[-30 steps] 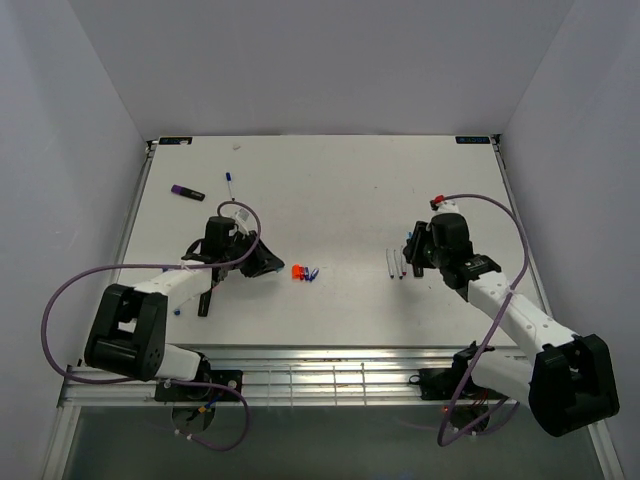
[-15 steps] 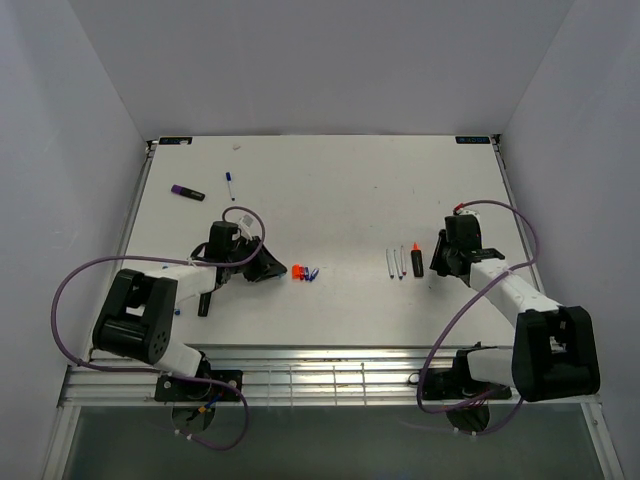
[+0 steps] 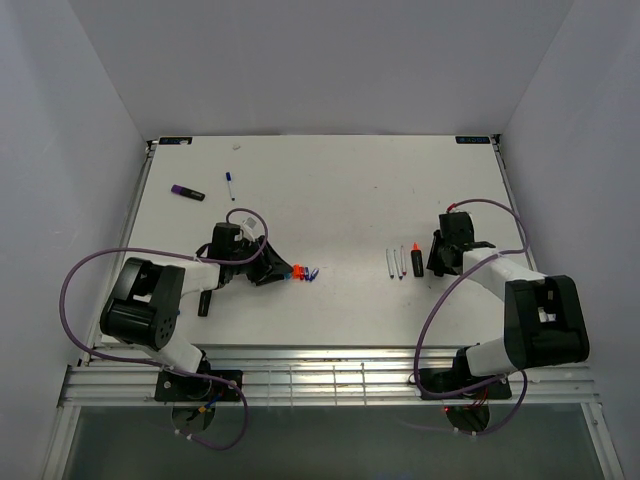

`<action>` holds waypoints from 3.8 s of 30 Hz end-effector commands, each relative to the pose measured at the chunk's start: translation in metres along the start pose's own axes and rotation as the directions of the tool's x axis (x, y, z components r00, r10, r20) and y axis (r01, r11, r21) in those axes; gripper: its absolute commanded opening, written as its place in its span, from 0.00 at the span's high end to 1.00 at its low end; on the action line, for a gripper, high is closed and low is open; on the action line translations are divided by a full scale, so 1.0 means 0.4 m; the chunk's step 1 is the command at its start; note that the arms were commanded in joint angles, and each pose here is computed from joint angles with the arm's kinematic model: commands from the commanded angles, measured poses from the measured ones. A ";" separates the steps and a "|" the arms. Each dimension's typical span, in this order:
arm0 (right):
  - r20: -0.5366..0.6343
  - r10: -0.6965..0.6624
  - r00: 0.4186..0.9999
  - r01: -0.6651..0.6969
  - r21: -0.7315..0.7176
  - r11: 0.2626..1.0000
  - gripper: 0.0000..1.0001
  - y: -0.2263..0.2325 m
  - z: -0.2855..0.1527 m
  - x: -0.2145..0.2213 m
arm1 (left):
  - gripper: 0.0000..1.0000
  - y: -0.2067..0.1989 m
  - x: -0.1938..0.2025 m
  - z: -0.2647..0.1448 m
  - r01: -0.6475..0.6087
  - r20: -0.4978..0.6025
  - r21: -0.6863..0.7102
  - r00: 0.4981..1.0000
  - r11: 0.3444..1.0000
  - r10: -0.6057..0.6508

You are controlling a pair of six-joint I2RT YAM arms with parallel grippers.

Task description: Open the pen caps

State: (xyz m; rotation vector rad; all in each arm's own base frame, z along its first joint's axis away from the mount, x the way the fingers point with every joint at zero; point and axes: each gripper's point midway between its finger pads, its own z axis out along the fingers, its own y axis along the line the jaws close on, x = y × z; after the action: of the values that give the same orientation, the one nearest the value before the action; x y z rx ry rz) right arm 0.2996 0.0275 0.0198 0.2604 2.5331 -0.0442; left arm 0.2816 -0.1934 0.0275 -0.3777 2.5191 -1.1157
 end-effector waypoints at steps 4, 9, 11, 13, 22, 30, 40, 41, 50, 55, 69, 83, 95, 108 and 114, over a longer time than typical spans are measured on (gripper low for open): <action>0.068 -0.011 0.998 0.013 -0.025 1.000 0.90 0.019 0.017 -0.062 | 0.42 0.019 0.017 0.000 0.010 -0.008 -0.018 1.000 1.000 -0.010; 0.053 -0.025 0.998 0.026 -0.028 0.999 0.86 0.025 0.034 -0.063 | 0.40 0.025 0.028 -0.003 0.011 -0.009 -0.020 1.000 1.000 -0.012; 0.044 -0.026 0.999 0.028 -0.032 0.999 0.84 0.028 0.041 -0.060 | 0.40 0.026 0.031 -0.005 0.012 -0.011 -0.020 1.000 1.000 -0.012; 0.035 -0.027 0.999 0.029 -0.050 0.998 0.82 0.037 0.045 -0.057 | 0.39 0.023 0.032 -0.009 0.009 -0.008 -0.016 1.000 1.000 -0.009; 0.000 -0.029 1.000 0.029 -0.104 0.994 0.70 0.057 0.051 -0.025 | 0.35 0.021 0.054 -0.031 -0.003 -0.004 -0.002 1.000 1.000 0.003; 0.003 -0.025 1.000 0.025 -0.108 0.994 0.60 0.053 0.034 -0.014 | 0.33 -0.025 0.037 -0.070 -0.030 0.052 0.037 0.998 0.999 0.028; 0.004 -0.028 1.000 0.028 -0.111 0.993 0.49 0.055 0.029 -0.017 | 0.28 -0.111 -0.041 -0.125 -0.087 0.138 0.028 0.987 0.996 0.083; 0.014 -0.026 1.000 0.027 -0.119 0.993 0.49 0.057 0.023 -0.022 | 0.27 -0.115 -0.047 -0.133 -0.090 0.149 0.017 0.985 0.996 0.087; 0.169 -0.025 0.985 0.054 -0.167 0.984 0.41 0.088 -0.082 -0.096 | 0.25 -0.187 -0.174 -0.183 -0.149 0.272 -0.074 0.948 0.986 0.163; 0.247 -0.069 0.967 0.123 -0.209 0.970 0.39 0.153 -0.169 -0.107 | 0.24 -0.209 -0.293 -0.208 -0.117 0.364 -0.201 0.913 0.972 0.185; 0.339 -0.131 0.932 0.284 -0.451 0.846 0.41 0.319 -0.320 -0.044 | 0.38 -0.115 -0.623 -0.273 0.007 0.467 -0.555 0.831 0.832 0.304; 0.367 -0.171 0.914 0.343 -0.476 0.810 0.43 0.344 -0.333 -0.032 | 0.44 0.045 -0.827 -0.160 0.018 0.408 -0.684 0.839 0.729 0.361; 0.357 -0.201 0.912 0.358 -0.455 0.816 0.43 0.339 -0.308 -0.022 | 0.49 0.122 -0.869 -0.068 0.015 0.420 -0.690 0.823 0.724 0.383; 0.336 -0.218 0.916 0.363 -0.468 0.806 0.43 0.347 -0.287 -0.001 | 0.54 0.188 -0.849 0.000 0.000 0.381 -0.693 0.849 0.721 0.366; 0.345 -0.211 0.915 0.360 -0.460 0.811 0.43 0.342 -0.291 -0.006 | 0.62 0.224 -0.816 0.020 -0.016 0.340 -0.704 0.871 0.710 0.356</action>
State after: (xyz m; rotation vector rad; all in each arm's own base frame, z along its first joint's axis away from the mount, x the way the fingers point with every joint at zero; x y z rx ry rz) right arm 0.2599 0.1678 0.1119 -0.3203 2.2238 0.4367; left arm 0.5730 -0.0158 0.0283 -0.4964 2.3488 0.0667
